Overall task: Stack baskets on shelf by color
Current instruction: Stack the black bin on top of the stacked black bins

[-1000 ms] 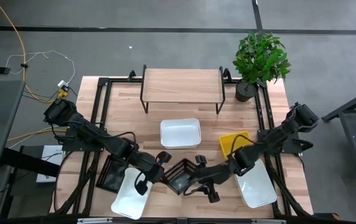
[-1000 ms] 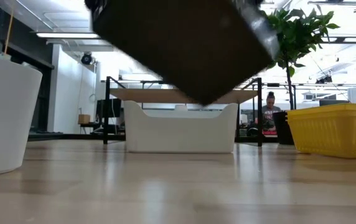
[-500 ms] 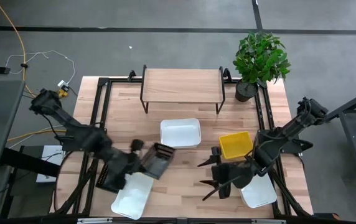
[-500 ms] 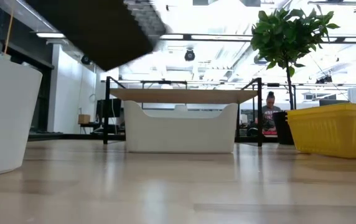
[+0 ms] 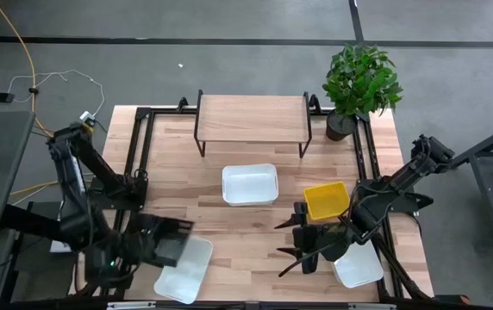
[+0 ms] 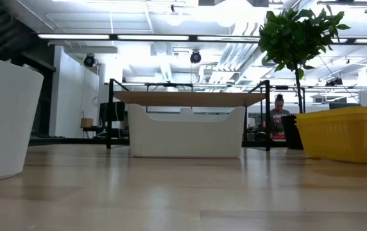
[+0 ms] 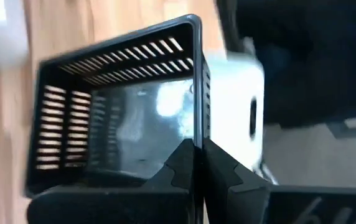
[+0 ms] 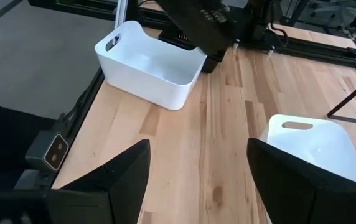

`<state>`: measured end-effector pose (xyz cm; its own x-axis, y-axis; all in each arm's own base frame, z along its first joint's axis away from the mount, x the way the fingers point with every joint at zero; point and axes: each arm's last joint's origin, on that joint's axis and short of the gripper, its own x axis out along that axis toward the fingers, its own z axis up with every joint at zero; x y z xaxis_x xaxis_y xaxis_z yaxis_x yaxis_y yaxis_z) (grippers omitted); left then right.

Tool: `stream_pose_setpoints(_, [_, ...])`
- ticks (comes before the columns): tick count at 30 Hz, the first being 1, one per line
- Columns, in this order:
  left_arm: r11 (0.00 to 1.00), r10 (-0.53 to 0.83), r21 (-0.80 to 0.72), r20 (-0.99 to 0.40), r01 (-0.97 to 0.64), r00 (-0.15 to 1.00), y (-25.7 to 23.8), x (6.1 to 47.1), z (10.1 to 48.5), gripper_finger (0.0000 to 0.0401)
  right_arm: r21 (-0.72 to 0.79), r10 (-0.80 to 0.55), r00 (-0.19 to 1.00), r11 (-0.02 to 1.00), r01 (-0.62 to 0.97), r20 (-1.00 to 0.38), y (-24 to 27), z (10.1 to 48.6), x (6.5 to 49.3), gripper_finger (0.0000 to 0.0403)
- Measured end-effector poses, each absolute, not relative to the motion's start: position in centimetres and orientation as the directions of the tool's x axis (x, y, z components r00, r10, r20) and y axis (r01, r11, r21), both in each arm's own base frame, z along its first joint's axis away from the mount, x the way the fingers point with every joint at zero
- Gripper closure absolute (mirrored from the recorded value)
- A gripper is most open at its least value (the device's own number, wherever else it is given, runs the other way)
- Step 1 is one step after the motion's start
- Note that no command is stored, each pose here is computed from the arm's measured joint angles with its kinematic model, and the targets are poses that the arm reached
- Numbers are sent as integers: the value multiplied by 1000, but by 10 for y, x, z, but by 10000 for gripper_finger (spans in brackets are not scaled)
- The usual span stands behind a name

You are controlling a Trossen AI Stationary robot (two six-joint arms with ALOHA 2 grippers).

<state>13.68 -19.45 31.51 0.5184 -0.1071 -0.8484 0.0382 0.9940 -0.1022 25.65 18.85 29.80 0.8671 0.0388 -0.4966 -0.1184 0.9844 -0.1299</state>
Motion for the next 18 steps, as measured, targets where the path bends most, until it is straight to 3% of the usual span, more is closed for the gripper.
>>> stream_pose_setpoints(9, [992,-22,-59,-949,-109,314,-208,104,296,401,-126,31,869,986,-107,-494,188,298,257,148])
stream_pose_setpoints(18, [998,20,0,-949,-66,313,-216,104,282,401,-108,31,869,989,-97,-494,188,298,257,148])
